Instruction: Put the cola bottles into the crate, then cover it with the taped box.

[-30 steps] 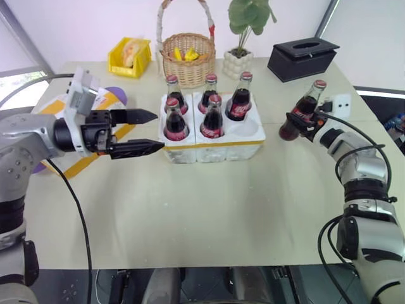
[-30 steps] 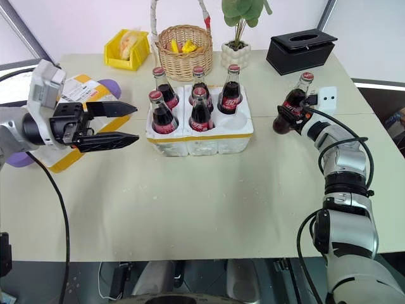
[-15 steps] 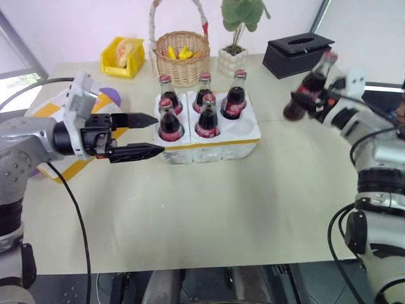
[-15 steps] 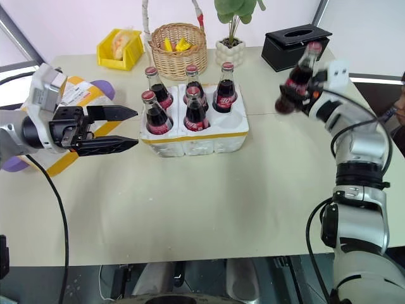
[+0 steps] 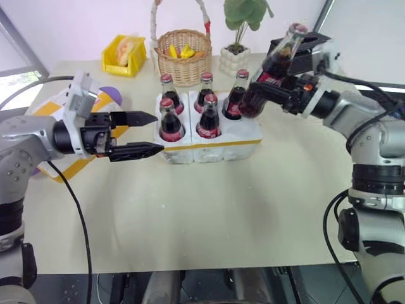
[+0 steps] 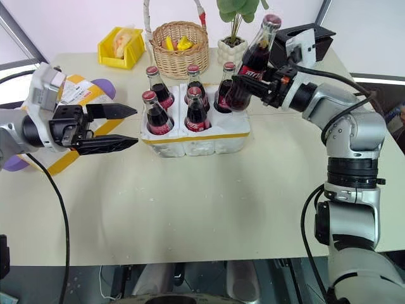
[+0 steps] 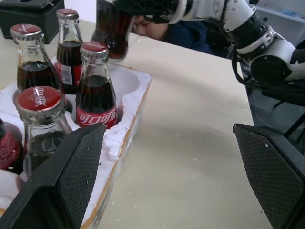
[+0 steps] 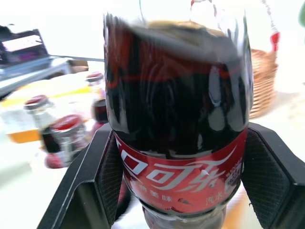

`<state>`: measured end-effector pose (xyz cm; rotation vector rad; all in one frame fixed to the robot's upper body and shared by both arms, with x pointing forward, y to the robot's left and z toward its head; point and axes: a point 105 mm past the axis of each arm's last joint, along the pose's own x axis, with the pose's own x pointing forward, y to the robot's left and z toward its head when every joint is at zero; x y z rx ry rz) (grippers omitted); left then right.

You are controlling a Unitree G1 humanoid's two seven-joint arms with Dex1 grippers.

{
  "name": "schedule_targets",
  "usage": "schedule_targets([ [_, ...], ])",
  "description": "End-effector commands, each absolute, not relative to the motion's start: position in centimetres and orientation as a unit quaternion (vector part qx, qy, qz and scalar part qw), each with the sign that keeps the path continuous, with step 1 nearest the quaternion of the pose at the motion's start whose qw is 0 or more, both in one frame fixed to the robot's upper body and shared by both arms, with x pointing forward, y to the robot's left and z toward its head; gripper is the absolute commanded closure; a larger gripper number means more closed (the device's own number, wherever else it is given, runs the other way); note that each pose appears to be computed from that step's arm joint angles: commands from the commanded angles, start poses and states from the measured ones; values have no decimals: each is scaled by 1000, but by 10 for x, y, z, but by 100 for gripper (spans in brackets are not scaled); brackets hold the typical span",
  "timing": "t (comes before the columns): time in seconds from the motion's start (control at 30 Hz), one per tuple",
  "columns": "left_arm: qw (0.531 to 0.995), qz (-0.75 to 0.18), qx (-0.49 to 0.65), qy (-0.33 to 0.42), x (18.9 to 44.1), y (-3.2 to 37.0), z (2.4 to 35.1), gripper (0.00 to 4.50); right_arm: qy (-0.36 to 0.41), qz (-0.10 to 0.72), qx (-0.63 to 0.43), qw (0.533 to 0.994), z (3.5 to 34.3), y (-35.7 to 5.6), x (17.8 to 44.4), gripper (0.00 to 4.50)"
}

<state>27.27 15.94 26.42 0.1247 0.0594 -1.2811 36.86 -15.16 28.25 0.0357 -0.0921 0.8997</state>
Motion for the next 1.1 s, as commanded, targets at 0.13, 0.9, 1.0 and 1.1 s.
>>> schedule_targets([
  [0.13, 807, -586, 73, 11, 271, 166, 271, 0, -84, 481, -11, 872, 299, -139, 344, 172],
  [0.9, 810, -581, 75, 7, 266, 167, 274, 0, 16, 454, -95, 886, 201, -112, 373, 68],
  [1.0, 812, -579, 75, 7, 266, 167, 273, 0, 29, 458, -77, 885, 194, -111, 374, 3],
  [1.1, 814, -576, 75, 5, 266, 168, 274, 0, 28, 460, -76, 884, 193, -111, 374, 3],
])
